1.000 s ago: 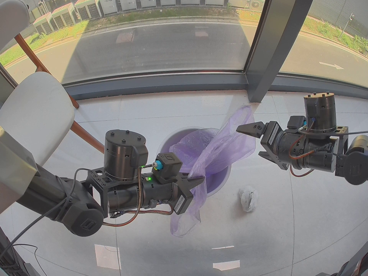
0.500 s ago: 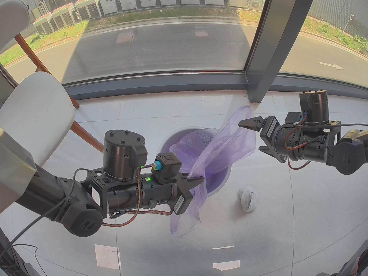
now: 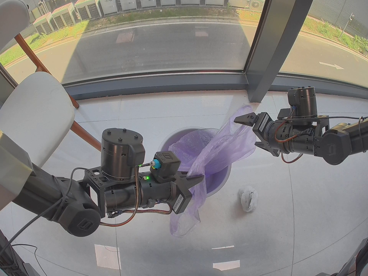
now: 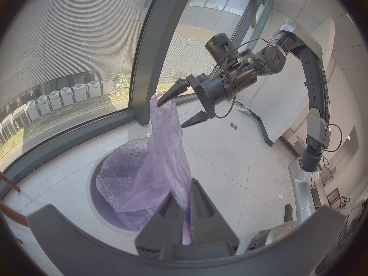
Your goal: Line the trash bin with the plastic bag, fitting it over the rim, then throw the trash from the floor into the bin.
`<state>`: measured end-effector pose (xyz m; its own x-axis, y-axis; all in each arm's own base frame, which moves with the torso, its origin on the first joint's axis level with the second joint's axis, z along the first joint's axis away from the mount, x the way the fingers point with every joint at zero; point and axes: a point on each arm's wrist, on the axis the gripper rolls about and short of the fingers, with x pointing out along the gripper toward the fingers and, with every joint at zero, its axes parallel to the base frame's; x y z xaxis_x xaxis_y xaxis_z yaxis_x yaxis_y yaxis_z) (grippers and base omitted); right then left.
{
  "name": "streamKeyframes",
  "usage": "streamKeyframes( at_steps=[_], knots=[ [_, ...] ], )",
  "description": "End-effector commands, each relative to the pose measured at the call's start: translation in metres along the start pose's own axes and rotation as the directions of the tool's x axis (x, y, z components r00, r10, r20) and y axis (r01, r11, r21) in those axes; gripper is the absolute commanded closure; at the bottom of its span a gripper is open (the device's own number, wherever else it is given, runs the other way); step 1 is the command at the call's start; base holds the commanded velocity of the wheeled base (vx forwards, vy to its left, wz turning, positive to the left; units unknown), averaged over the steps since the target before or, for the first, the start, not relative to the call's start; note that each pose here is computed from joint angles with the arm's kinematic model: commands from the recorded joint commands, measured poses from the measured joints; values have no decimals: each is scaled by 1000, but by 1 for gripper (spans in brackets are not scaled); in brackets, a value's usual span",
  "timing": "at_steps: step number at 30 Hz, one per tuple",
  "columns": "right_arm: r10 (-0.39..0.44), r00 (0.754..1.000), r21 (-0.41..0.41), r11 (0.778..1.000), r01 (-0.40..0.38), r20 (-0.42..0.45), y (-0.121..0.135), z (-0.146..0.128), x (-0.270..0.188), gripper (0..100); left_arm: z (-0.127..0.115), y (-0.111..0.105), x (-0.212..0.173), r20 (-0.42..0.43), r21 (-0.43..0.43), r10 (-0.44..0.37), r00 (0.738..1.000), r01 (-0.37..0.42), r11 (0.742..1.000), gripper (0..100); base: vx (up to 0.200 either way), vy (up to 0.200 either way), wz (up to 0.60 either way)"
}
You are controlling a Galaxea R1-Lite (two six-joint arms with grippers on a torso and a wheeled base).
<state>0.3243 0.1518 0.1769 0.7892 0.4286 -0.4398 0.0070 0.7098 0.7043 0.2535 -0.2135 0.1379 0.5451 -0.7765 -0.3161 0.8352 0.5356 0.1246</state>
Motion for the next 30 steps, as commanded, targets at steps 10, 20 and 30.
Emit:
streamKeyframes(
  at_steps=[10,20,30],
  knots=[
    [-84,996,16,996,84,-22,-17,0,-8,0,-4,-1,0,-14,-6,-1,1000,1,1000,100,0,0,0],
    [-119,992,19,993,120,-42,-28,-9,-20,0,-3,0,0,-11,-5,5,1000,-5,1000,100,0,0,0],
    [-70,997,-6,998,70,-44,-16,-18,-48,0,-2,1,2,-12,-32,25,1000,-25,999,100,0,0,0]
  ],
)
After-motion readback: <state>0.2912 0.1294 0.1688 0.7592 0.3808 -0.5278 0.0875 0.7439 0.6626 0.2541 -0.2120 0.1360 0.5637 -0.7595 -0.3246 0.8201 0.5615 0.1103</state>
